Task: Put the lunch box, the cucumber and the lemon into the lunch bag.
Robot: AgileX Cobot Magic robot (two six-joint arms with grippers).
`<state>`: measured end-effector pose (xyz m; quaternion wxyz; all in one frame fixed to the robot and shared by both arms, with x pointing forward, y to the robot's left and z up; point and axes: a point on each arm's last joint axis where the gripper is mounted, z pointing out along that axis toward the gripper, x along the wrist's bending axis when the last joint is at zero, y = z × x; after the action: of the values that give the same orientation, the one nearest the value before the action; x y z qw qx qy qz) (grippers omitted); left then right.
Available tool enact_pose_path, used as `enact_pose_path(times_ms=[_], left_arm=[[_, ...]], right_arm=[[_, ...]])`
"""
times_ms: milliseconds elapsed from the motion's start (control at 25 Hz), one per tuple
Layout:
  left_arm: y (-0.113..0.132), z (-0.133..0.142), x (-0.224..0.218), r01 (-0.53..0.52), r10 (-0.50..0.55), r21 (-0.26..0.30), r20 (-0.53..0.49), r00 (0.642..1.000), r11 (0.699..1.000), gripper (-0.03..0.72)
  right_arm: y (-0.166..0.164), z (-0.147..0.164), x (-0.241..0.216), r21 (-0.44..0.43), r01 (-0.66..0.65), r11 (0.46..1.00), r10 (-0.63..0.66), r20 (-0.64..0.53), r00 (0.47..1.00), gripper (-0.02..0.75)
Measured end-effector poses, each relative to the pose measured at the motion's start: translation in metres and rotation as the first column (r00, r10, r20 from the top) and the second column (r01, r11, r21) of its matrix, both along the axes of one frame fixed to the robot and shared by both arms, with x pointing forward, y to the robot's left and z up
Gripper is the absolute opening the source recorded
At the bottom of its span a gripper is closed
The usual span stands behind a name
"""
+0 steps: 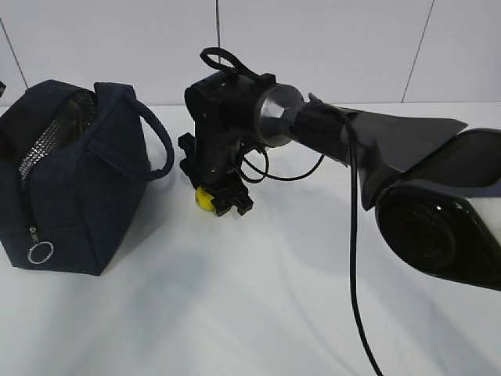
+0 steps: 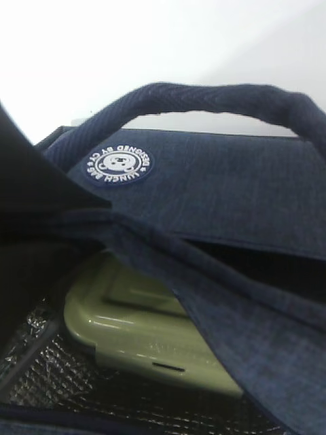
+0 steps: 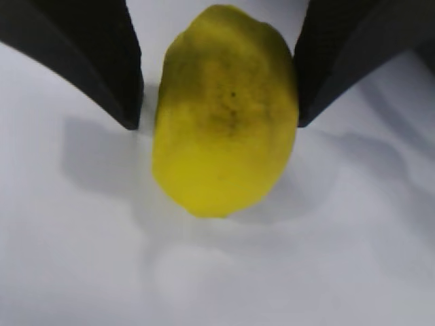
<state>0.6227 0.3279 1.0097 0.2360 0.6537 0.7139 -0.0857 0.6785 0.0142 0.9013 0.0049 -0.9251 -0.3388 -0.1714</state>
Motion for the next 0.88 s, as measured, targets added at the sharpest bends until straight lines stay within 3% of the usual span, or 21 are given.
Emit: enact_pose_path(times_ms=[280,520,760,880], left_arm=[[-0.0001,0.0001,0.0,0.001,-0.001,-0.001,0.001,1.0,1.0,0.004],[0.0002,0.0001,0.0007,-0.001,0.001,0.002,0.009,1.0,1.0,0.004],[0.0002,0.0001,0.0007,0.001,-0.001,0.003,0.01,1.0,1.0,0.004],[0.0003,0.0001,0.0009,0.001,-0.001,0.004,0.012,1.0,1.0,0.004]], right_arm=[[-0.0002,0.0,0.0002,-0.002,0.001,1.0,-0.001,0.002,1.0,0.506],[-0.0012,0.0001,0.0009,-0.015,-0.002,1.0,0.002,0.011,1.0,0.392],[-0.0048,0.0,0.0016,-0.06,-0.012,0.998,0.013,0.02,1.0,0.371],[-0.0056,0.0011,0.0013,-0.095,-0.081,0.992,0.083,0.018,0.996,0.369]])
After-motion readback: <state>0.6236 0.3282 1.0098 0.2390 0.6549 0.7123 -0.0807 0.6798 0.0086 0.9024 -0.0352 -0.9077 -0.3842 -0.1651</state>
